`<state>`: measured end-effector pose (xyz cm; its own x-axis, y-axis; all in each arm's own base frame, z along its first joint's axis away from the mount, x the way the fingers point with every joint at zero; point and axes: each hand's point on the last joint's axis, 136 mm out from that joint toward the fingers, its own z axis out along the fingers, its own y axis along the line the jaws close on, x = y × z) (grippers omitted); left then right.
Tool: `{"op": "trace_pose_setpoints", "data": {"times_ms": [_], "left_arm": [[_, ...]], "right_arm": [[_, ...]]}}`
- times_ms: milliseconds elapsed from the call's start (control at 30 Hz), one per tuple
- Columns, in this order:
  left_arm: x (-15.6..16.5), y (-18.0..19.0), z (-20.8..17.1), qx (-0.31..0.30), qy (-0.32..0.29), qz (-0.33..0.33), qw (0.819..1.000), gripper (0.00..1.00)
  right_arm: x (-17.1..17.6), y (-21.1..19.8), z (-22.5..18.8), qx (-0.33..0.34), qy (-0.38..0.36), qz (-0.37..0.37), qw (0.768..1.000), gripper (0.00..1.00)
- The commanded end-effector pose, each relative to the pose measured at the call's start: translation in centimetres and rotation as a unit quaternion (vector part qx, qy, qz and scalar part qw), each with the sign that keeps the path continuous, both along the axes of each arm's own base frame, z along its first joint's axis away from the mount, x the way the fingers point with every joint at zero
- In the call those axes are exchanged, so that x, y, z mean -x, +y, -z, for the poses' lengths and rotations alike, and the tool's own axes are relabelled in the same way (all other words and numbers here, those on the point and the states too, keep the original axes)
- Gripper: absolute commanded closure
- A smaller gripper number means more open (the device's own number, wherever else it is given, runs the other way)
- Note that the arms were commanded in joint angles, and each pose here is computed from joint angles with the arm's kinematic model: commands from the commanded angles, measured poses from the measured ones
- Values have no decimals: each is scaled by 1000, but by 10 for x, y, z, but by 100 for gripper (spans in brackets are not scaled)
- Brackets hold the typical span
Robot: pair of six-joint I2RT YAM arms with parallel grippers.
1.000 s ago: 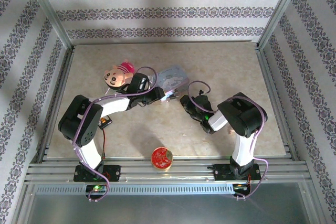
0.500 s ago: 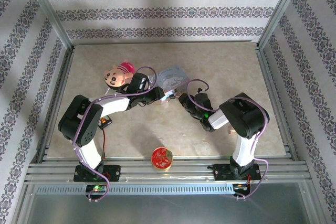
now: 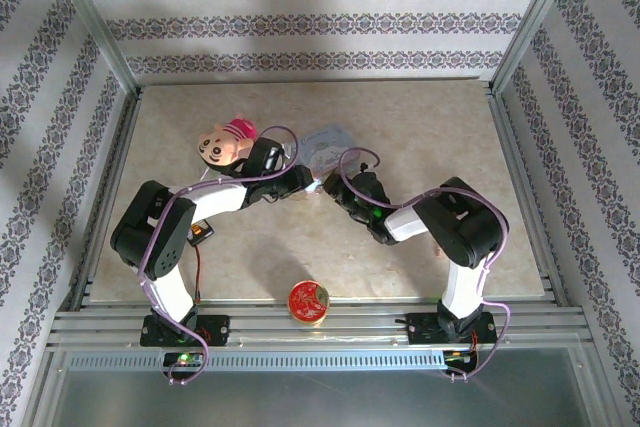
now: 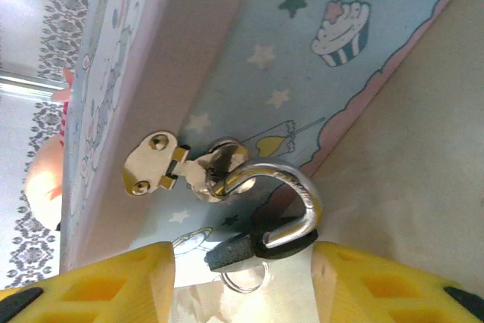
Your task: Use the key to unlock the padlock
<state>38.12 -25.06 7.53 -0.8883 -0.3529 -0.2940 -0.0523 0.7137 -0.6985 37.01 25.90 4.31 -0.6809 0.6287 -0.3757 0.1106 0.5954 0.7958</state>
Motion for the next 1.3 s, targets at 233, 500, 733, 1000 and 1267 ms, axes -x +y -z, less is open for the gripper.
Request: {"op": "trace_pose_setpoints", "data": {"times_ms": [233,500,733,1000,1267], "left_arm": [[35,56,78,-108,134,-47,984,63],[37,56,79,-104,136,-47,984,63],[38,56,80,-103,138,-46,984,63],[38,56,79,-104,138,-46,984,63],[38,57,79,-104,138,-45,984,64]], "right_arm": [[15,2,11,166,32,-30,985,44],[12,-5,14,227,51,-29,972,45],[1,-20,10,235,52,0,971,51],[-7,-14,-4,236,30,-21,971,49],[12,7,-20,267,-14,-63,962,31]]}}
